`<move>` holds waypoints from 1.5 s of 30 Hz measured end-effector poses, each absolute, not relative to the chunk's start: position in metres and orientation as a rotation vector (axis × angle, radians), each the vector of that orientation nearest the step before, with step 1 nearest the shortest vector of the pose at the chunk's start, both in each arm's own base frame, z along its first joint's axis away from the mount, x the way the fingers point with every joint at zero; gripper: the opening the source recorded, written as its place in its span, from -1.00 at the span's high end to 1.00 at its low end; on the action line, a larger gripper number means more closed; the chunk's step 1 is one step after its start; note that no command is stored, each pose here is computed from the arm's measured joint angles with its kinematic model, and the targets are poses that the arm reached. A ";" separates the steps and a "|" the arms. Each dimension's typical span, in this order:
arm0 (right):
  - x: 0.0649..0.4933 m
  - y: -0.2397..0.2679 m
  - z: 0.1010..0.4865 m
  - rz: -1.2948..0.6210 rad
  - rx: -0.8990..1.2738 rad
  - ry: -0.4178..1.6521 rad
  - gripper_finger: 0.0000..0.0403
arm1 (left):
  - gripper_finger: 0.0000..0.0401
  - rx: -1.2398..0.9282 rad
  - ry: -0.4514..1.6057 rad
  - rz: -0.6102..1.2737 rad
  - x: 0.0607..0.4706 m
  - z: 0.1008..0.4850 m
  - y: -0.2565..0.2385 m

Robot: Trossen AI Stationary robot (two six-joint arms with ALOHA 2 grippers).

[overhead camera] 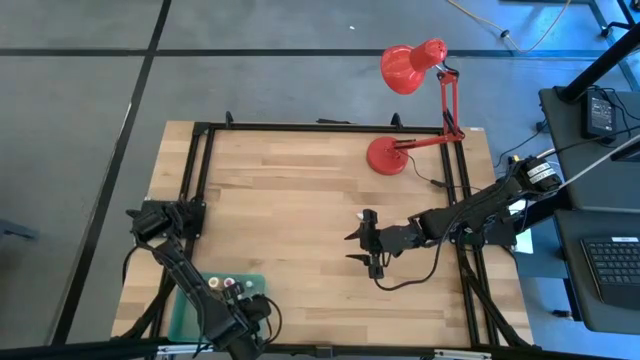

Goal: Pick & Place food coloring
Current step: Put the black food coloring into the blue bin, then put the brown food coloring into the blue bin

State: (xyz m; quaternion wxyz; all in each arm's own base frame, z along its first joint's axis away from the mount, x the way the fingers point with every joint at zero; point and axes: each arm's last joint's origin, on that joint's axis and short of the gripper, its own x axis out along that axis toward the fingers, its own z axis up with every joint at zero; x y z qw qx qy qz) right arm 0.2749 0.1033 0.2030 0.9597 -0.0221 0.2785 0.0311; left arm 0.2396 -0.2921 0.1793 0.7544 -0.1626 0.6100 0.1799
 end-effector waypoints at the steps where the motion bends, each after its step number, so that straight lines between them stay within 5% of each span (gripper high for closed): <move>1: 0.275 0.103 0.203 0.063 -0.045 0.565 -0.13 | 0.48 -0.355 1.331 0.392 0.240 0.179 -0.292; 17: 0.275 0.103 0.203 0.063 -0.045 0.565 -0.13 | 0.05 -0.347 1.403 0.351 0.241 0.180 -0.290; 32: 0.275 0.103 0.203 0.055 -0.012 0.566 -0.13 | -0.08 -0.377 1.452 0.331 0.241 0.181 -0.290; 45: 0.275 0.103 0.203 0.051 0.000 0.567 -0.13 | -0.30 -0.325 1.175 0.242 0.228 0.261 -0.258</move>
